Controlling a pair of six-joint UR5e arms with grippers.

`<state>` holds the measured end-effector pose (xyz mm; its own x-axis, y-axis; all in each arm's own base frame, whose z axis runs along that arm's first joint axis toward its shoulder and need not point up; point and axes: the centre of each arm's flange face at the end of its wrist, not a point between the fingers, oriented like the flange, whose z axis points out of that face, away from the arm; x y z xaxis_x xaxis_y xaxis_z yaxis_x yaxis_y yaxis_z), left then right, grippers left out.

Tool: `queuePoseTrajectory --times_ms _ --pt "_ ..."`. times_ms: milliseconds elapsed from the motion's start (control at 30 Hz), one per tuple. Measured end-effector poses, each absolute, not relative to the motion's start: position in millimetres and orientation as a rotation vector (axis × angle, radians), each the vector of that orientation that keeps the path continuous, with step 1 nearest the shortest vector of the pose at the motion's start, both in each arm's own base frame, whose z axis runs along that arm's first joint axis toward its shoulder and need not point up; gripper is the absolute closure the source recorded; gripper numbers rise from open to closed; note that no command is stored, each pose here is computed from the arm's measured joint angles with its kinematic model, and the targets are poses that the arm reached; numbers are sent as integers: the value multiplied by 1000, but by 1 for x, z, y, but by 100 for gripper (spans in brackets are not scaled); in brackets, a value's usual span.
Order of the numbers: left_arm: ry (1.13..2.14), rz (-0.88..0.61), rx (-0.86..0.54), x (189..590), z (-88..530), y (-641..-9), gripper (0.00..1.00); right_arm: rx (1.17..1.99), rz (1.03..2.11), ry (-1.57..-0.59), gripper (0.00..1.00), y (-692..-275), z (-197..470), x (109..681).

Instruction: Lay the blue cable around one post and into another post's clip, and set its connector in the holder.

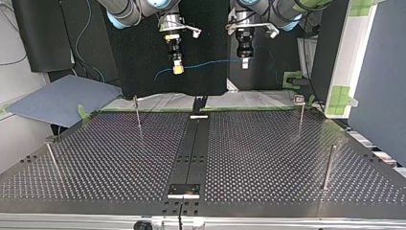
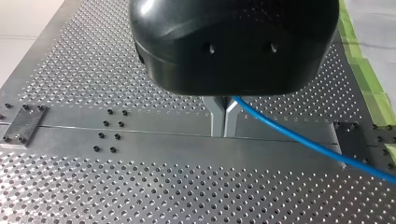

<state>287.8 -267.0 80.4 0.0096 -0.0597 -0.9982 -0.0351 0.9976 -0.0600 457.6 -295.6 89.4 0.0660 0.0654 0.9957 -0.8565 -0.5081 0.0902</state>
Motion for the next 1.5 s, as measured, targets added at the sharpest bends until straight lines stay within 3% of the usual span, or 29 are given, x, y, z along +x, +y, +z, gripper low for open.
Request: queuePoseTrajectory --times_ms 1500 --pt "1570 -28 -52 279 71 -271 100 1610 1528 -815 100 -292 83 455"
